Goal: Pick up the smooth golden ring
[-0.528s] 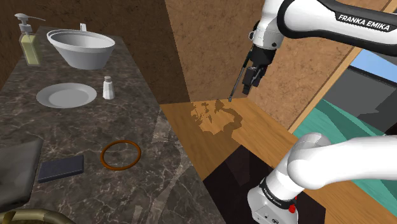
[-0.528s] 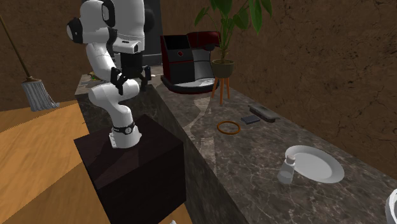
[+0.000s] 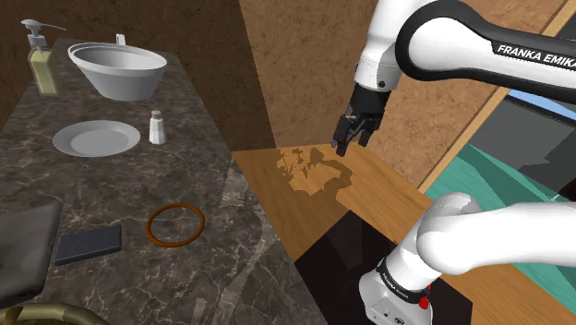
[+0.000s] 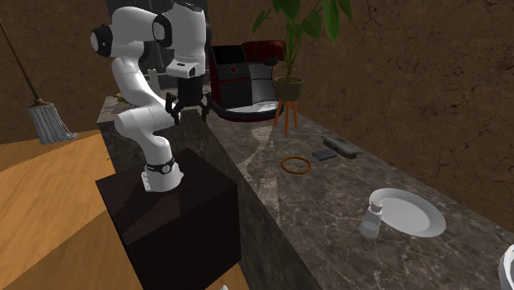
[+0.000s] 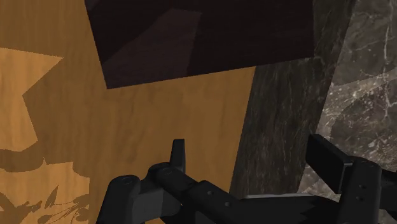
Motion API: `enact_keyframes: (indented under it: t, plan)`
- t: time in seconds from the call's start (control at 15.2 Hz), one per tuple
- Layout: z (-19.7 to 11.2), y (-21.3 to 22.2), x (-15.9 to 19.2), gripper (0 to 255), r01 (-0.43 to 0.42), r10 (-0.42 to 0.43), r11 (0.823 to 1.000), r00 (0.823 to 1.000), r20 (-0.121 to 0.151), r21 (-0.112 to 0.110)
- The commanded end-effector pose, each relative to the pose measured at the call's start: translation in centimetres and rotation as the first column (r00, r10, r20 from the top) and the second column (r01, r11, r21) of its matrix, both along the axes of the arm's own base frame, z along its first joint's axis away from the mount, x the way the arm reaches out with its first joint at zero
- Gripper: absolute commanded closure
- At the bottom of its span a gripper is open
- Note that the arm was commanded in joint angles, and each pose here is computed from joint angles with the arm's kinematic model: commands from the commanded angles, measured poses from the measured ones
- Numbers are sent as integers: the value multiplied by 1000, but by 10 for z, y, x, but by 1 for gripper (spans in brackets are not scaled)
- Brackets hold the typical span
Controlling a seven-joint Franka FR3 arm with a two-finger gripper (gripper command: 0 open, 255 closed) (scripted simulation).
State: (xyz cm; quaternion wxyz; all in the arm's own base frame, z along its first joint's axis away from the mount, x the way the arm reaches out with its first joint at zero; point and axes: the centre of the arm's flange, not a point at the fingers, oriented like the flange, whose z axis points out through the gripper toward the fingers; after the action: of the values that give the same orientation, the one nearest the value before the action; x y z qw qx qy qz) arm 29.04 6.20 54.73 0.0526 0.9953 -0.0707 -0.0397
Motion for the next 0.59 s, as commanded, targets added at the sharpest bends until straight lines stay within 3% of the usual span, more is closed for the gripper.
enact_keyframes:
  t: [0.0, 0.26, 0.53]
  plan:
    - [-15, 21, -7, 0, 74, -74, 997, 997, 8, 4]
    - [-39, 65, -9, 0, 207, -208, 978, 978, 24, 11]
    - [-62, 109, -4, 0, 337, -337, 941, 941, 39, 21]
